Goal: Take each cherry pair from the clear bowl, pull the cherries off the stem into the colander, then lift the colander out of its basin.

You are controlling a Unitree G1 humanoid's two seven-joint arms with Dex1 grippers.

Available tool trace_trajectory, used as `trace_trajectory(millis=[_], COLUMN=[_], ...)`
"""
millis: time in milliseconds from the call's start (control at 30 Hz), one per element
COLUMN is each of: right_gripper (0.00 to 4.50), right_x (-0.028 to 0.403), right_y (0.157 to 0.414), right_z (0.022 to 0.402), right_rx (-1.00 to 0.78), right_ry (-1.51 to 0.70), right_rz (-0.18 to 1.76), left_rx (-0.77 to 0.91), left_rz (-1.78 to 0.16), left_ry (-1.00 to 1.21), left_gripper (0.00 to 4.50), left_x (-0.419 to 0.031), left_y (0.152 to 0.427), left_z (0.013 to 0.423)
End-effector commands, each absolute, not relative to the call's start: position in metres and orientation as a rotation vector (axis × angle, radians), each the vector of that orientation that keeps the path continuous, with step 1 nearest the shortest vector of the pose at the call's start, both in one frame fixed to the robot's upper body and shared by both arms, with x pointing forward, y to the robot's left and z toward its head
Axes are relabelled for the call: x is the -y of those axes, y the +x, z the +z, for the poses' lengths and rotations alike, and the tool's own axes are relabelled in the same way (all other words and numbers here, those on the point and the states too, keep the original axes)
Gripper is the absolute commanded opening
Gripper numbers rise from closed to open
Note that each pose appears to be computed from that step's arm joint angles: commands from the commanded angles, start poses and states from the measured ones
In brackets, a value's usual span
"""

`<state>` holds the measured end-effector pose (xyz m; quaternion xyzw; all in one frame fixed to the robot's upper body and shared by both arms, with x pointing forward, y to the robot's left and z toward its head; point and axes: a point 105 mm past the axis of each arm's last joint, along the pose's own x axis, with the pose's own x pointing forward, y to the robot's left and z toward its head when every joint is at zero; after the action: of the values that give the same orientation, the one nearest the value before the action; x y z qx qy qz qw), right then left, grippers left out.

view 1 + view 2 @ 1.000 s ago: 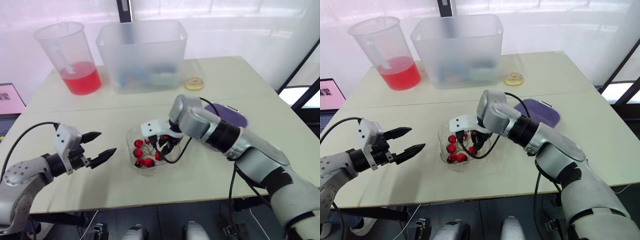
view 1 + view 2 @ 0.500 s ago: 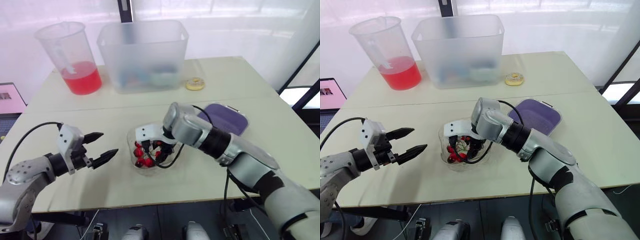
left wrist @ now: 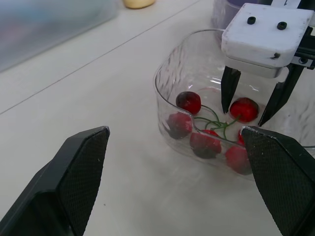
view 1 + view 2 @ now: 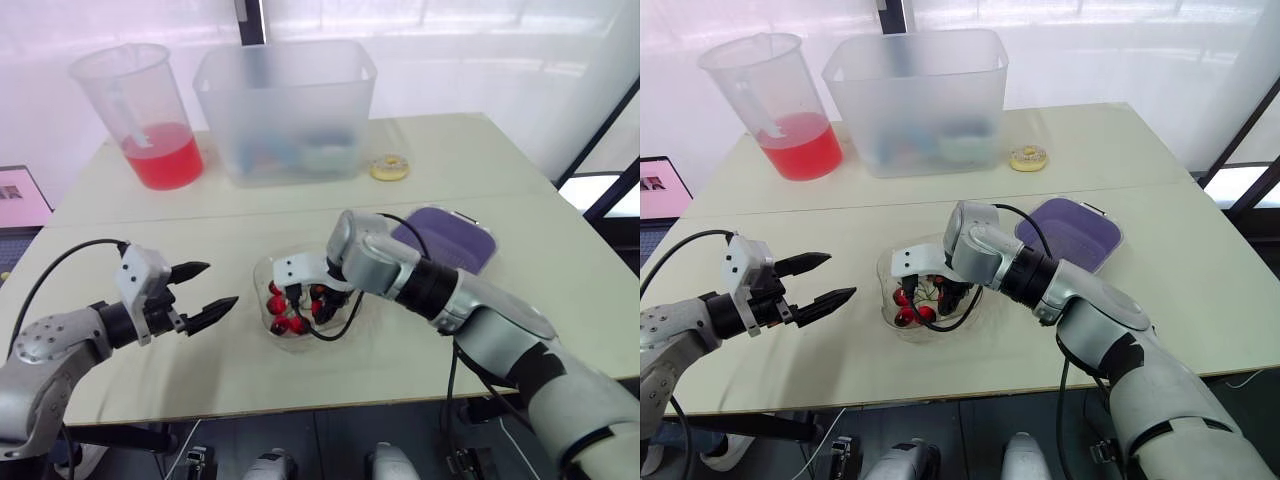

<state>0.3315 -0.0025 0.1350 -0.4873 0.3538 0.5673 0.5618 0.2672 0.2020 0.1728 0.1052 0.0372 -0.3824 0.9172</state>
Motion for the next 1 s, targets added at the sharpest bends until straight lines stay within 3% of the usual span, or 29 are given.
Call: trace_trajectory(millis=[33, 67, 200, 533, 667, 800, 867, 933, 1000], right_gripper=[2.43, 2.43, 1.26, 1.26, 1.26, 1.26, 1.26, 1.26, 1.26], right_x=[-0.001, -0.001, 0.000, 0.011, 0.010, 0.007, 0.001, -0.001, -0.007], right_y=[0.332, 0.332, 0.332, 0.331, 0.332, 0.329, 0.324, 0.325, 0.315], right_z=[0.142, 0.142, 0.144, 0.200, 0.241, 0.284, 0.308, 0.321, 0.330], right_rx=[-0.800, -0.800, -0.797, -0.652, -0.441, -0.106, 0.140, 0.259, 0.316], right_ry=[-1.155, -1.154, -1.157, -1.057, -0.947, -0.855, -0.746, -0.618, -0.431], right_rz=[1.333, 1.333, 1.331, 1.348, 1.357, 1.354, 1.320, 1.263, 1.327], left_rx=[-0.049, -0.049, -0.045, 0.058, 0.131, 0.206, 0.219, 0.268, 0.257], left_rz=[-0.787, -0.787, -0.788, -0.779, -0.714, -0.703, -0.702, -0.769, -0.840], left_ry=[0.237, 0.238, 0.237, 0.079, -0.074, -0.172, -0.182, -0.263, -0.287], left_gripper=[4.50, 4.50, 4.50, 4.50, 4.50, 4.50, 4.50, 4.50, 4.50], left_x=[-0.201, -0.202, -0.201, -0.201, -0.205, -0.199, -0.196, -0.188, -0.180], left_y=[0.268, 0.268, 0.268, 0.273, 0.281, 0.285, 0.288, 0.286, 0.286], left_z=[0.179, 0.179, 0.180, 0.211, 0.235, 0.267, 0.281, 0.301, 0.310])
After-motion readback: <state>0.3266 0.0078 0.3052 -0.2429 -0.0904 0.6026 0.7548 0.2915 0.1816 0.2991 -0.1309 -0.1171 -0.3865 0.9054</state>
